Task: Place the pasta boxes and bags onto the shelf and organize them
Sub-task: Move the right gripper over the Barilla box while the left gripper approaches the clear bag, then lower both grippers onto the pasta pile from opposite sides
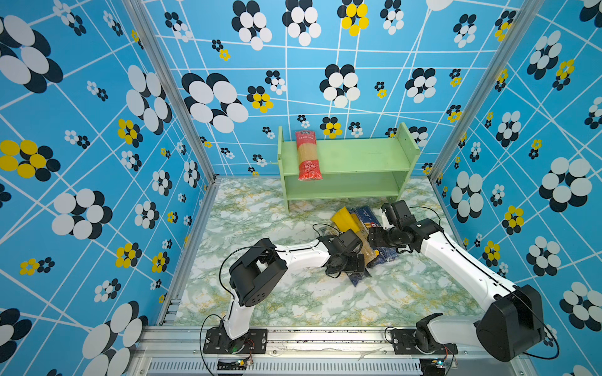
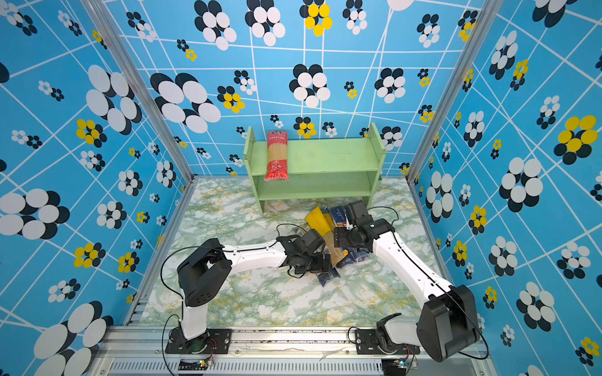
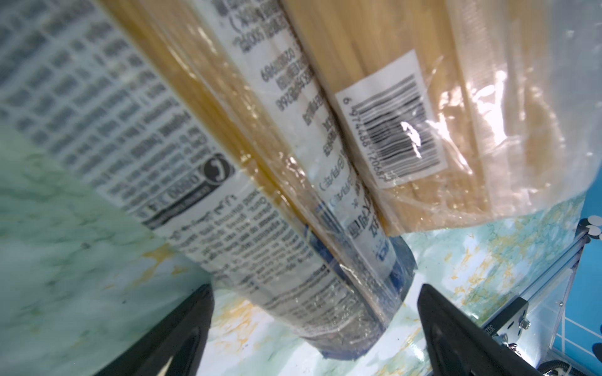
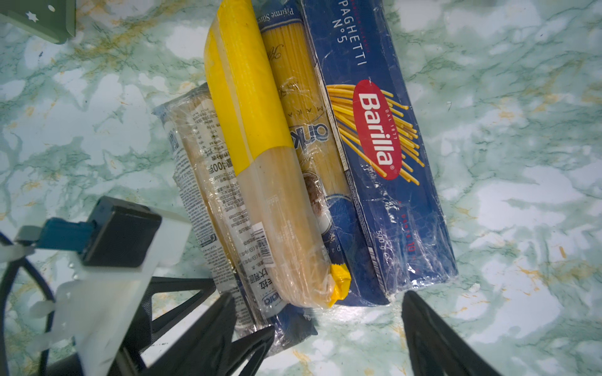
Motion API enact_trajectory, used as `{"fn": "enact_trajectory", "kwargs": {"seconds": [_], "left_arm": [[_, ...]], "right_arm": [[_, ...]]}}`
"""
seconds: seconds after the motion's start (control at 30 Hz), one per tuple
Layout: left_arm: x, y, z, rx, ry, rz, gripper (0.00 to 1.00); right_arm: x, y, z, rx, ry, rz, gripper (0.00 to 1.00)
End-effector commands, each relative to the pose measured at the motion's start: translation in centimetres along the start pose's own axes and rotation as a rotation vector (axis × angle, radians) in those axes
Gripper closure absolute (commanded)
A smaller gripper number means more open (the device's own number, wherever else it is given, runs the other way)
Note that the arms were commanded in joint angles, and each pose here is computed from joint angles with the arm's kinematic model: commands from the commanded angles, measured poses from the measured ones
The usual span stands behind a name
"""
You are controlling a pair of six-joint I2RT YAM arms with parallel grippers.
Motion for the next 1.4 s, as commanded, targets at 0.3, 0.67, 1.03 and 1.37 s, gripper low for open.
{"fn": "enact_trajectory", "kwargs": {"seconds": [0.3,0.67,1.03,1.37], "left_arm": [[-0.4,1.6,1.4,0.171,-0.158,-0.021,0.01],[-0.5,3.0,0.7,0.249,-0.162,0.021,0.01],[-0.9,2.0,6.2,0.384,-0.196,0.054,0.02],[-1.5,1.8,9.8,0.453,-0.23,0.074,0.02]], "right_arm": [[-0.1,-0.4,-0.6,0.02,0.06,-0.02,0.18],[-0.3,-0.3,-1.2,0.035,0.09,-0.028,0.18],[-0.7,0.3,-1.5,0.05,0.108,-0.017,0.18],[-0.6,0.8,-1.4,0.056,0.108,-0.001,0.18]]}}
Point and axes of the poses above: each gripper's point midway between its finger pads, its own y axis out along the fingers, its own z axis along the line the jaws close on, x = y × z, the point moved 6 cm from there along -y, back along the fingers, and after that the axes turned 5 degrees about -y, right-handed, at the moved point
